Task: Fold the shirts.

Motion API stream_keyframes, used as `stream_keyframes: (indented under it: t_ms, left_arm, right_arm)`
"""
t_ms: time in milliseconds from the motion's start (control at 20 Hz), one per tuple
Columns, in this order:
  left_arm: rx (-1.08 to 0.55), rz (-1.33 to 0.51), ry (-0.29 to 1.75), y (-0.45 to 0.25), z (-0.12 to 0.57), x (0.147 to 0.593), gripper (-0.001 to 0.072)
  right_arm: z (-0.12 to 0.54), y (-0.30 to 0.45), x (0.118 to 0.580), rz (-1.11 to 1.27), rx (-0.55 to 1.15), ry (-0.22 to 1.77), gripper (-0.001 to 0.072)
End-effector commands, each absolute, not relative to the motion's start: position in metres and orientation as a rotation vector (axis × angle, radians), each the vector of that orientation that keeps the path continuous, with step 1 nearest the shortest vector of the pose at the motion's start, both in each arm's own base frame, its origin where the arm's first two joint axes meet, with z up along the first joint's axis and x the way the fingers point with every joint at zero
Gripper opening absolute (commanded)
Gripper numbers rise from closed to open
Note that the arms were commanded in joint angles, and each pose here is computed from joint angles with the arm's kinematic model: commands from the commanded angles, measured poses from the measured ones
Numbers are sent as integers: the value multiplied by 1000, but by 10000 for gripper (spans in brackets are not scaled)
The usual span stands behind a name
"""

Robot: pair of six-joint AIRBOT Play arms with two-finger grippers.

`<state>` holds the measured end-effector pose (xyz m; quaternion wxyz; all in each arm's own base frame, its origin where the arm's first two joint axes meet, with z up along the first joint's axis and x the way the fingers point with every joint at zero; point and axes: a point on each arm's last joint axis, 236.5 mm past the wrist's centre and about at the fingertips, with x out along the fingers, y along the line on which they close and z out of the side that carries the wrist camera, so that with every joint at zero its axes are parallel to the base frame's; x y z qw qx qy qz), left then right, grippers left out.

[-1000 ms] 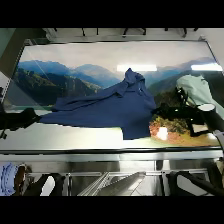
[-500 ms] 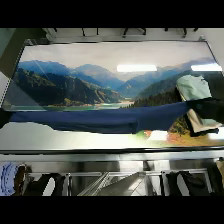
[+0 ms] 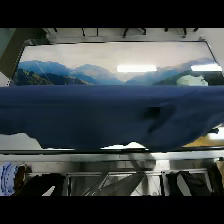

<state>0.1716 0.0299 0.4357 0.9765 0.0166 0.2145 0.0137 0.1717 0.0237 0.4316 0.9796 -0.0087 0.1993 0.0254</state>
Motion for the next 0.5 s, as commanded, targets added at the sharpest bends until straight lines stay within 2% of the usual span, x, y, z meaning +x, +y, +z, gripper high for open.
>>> stream_keyframes:
  t_ms: [0,150,300,400,450]
  left_arm:
    - [-31,97,347,57,463,161,11]
    - [31,151,444,52,439,184,11]
    - [254,271,669,47,363,230,11]
    - [381,263,793,39,304,273,10]
    - [373,207,902,35,261,296,10]
  right_arm:
    - [467,6,165,-41,-38,312,21]
    - [450,-13,193,-86,-16,393,21]
    - [392,-42,247,-132,33,591,22]
    - [335,-53,297,-127,97,723,22]
    - [304,-57,321,-115,121,785,22]
